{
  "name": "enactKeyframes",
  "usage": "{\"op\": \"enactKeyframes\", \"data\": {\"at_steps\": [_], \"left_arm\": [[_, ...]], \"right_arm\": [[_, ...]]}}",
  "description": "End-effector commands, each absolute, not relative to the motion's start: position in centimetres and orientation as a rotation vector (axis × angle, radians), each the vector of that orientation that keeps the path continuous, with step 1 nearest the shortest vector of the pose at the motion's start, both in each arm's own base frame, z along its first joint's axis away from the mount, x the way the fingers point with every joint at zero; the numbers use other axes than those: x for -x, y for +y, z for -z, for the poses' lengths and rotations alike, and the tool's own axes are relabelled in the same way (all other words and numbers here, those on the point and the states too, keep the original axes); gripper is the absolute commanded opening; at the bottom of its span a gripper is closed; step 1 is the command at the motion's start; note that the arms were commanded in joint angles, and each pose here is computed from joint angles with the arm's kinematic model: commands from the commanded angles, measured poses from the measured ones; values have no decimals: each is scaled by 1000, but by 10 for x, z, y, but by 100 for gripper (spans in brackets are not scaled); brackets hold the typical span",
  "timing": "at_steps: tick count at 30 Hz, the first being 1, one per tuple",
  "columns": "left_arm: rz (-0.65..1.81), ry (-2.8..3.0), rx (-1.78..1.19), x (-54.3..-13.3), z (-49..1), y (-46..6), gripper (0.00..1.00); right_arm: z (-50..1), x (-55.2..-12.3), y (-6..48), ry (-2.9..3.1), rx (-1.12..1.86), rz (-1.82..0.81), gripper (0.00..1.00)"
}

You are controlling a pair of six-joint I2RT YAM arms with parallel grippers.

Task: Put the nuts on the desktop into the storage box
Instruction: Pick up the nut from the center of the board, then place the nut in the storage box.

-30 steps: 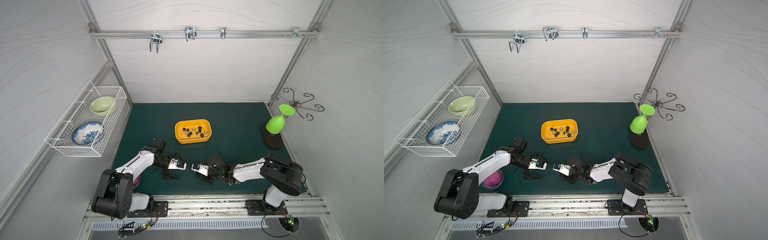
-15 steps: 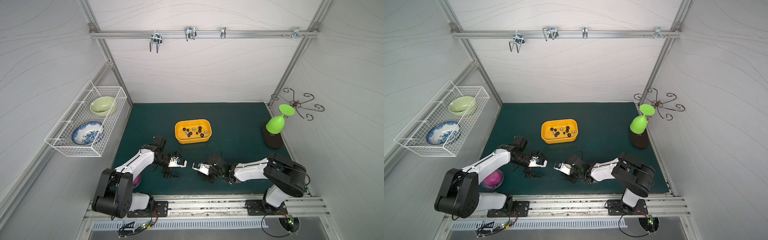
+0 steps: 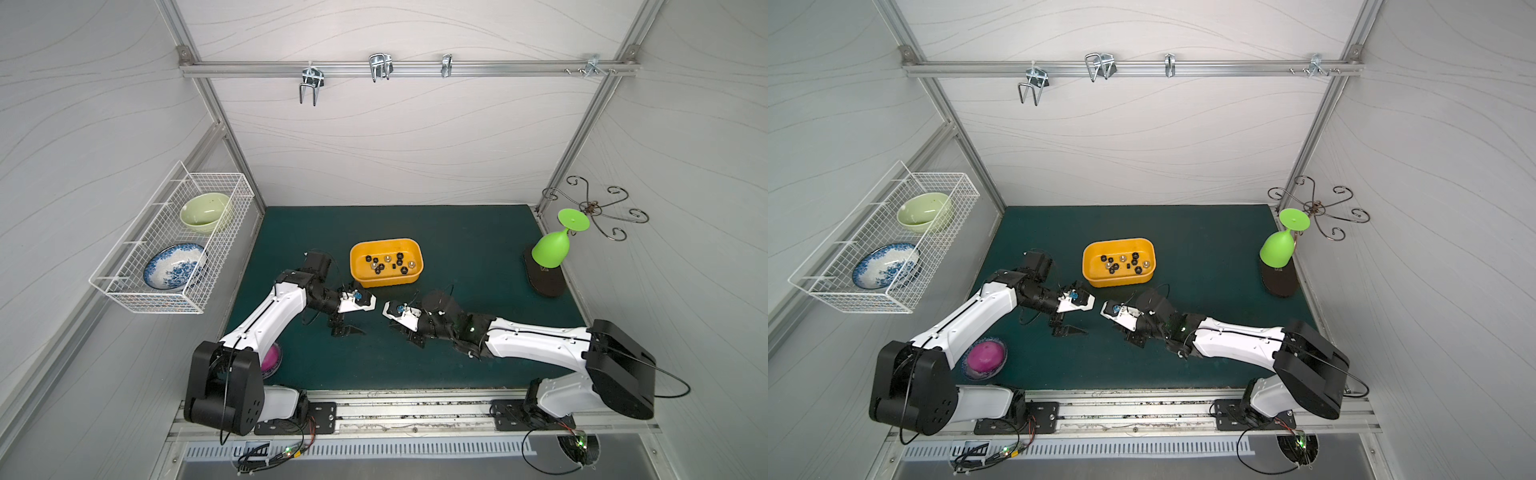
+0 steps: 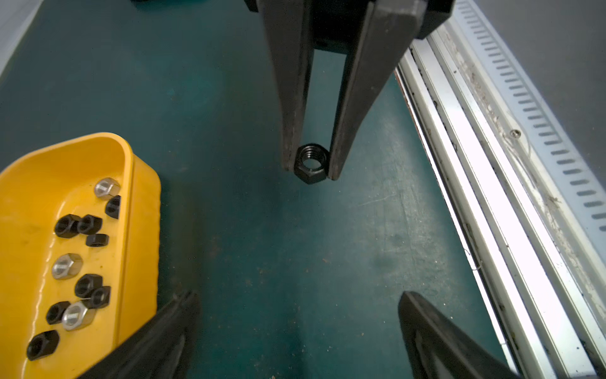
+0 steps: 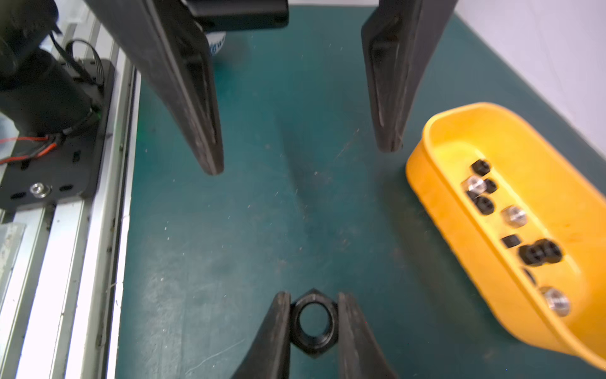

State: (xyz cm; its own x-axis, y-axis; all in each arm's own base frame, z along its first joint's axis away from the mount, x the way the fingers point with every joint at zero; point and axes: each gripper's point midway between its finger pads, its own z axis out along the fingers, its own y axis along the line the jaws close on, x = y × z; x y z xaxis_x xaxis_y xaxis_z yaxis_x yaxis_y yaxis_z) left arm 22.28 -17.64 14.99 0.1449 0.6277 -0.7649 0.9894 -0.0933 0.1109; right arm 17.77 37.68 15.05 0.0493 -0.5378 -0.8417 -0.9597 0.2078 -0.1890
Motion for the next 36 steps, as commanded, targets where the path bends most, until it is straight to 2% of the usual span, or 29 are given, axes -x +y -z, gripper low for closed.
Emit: {"op": "enactKeyframes", "data": {"at_steps": [1,14,18,29,36], "left_arm": [[828,1581,-1741,-222,-170,-183,99],[879,1534,-1624,-253,-220,-198,99],[865,1654,-1499,-282,-230,-200,99],[780,1780,-1278,-337,-241,-201,99],[731,1835,-1208,-355,-241,-201,99]], "right_arm": [[-173,-182,374,1577,1443,-583,16],[-215,-211,365,1554,1357,-545,16],[-220,-227,363,1579,1328,-543,16],[-216,-292,358,1664,1249,-519,16],[-200,-335,357,1754,1166,-498,16]]}}
